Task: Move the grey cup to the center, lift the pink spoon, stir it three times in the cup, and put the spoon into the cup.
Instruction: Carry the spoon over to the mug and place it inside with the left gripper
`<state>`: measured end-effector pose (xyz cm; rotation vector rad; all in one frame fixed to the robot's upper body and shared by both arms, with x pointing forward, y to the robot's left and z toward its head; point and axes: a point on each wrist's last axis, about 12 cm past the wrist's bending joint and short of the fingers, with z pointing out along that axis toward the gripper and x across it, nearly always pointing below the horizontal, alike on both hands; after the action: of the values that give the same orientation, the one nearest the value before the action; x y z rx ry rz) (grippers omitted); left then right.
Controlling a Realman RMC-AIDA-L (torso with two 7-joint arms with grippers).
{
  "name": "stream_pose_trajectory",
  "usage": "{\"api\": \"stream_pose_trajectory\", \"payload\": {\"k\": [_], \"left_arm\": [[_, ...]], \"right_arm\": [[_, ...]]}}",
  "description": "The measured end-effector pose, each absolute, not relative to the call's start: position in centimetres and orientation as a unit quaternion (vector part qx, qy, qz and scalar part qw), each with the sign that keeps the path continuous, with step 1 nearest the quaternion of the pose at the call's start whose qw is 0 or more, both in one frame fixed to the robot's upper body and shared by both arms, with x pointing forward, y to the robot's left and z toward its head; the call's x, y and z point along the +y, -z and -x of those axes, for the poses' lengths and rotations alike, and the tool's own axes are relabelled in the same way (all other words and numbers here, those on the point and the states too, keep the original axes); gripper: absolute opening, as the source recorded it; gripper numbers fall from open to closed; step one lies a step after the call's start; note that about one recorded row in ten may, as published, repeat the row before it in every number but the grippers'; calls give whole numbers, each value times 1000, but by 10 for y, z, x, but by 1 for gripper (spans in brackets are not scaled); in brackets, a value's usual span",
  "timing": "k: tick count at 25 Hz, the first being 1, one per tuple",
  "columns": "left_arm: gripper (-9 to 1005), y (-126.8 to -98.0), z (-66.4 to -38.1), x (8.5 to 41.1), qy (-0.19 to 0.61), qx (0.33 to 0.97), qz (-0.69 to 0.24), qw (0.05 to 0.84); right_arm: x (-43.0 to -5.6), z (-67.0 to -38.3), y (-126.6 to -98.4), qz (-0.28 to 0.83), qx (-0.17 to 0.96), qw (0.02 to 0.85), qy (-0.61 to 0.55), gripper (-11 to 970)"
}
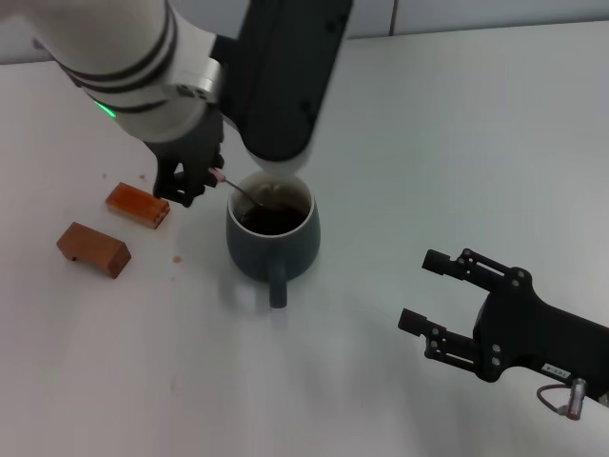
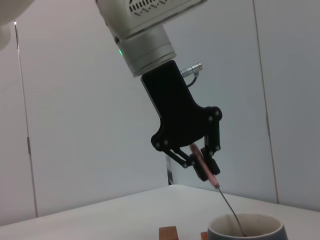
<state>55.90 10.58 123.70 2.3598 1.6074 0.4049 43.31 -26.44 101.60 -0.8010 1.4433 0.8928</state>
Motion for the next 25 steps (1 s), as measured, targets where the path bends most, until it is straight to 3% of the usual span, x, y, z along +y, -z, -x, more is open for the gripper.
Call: {"api": "stream_pose_trajectory", "payload": {"k": [8, 25], "left_arm": [[124, -1229, -544, 89, -156, 519, -831, 124], [124, -1226, -540, 98, -176, 525, -827, 96]], "right_arm": [[-264, -433, -1016, 344, 620, 591, -385, 757], [-262, -435, -1017, 347, 615, 591, -389, 757]]}}
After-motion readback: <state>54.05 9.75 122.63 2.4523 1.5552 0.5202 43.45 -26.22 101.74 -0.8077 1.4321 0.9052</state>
